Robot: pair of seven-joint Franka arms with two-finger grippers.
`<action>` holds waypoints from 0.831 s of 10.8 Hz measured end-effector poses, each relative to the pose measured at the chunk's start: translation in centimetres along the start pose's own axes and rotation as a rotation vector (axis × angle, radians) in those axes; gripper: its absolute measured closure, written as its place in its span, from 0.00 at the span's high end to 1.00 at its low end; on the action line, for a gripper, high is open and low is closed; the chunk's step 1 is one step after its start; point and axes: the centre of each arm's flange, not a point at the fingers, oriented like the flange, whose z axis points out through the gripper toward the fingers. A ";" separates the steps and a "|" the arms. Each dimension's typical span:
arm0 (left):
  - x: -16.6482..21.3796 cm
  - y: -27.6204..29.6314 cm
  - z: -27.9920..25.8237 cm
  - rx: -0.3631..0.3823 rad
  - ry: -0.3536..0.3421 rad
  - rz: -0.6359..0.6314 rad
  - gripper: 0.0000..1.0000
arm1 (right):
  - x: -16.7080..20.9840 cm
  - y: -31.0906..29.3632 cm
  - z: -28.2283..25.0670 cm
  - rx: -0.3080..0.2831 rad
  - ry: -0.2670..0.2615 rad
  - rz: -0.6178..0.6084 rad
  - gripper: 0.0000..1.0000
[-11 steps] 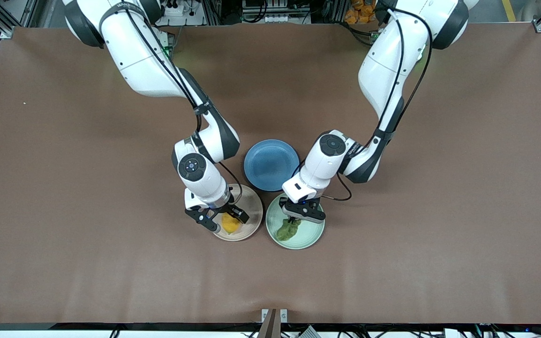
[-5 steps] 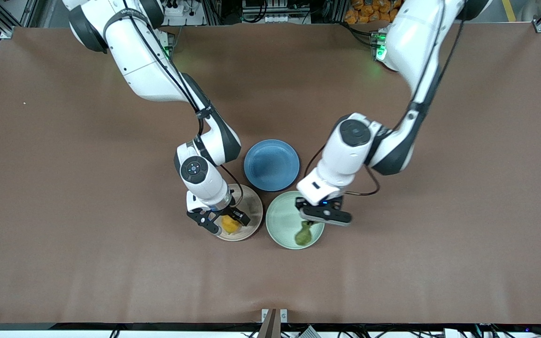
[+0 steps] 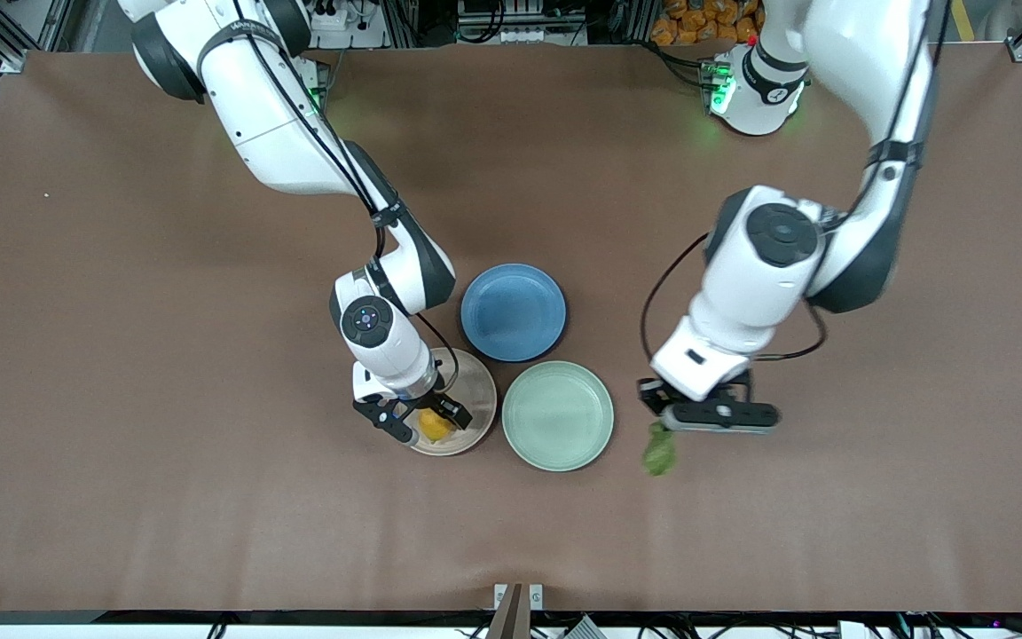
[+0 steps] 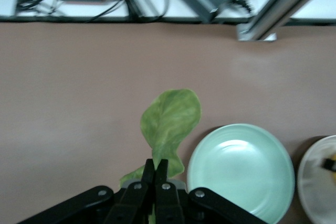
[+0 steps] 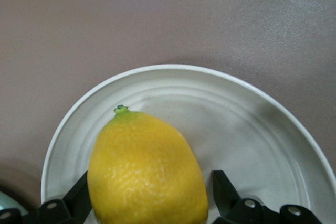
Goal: Pick lemon and lettuce from plates
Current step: 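Lift the lettuce with the left gripper and carry it off the plate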
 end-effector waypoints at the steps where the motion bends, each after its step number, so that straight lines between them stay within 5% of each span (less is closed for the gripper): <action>1: 0.5 -2.0 -0.7 0.014 -0.032 0.003 0.03 | 0.0 0.0 0.0 0.000 0.001 0.000 0.91; 3: 1.3 -6.9 -1.5 0.039 -0.101 0.054 0.03 | 0.1 0.1 0.1 0.001 0.003 0.000 0.68; 9: -0.4 -18.5 0.2 0.117 -0.383 0.011 0.03 | 0.5 -0.5 -0.7 -0.034 -0.016 -0.001 0.67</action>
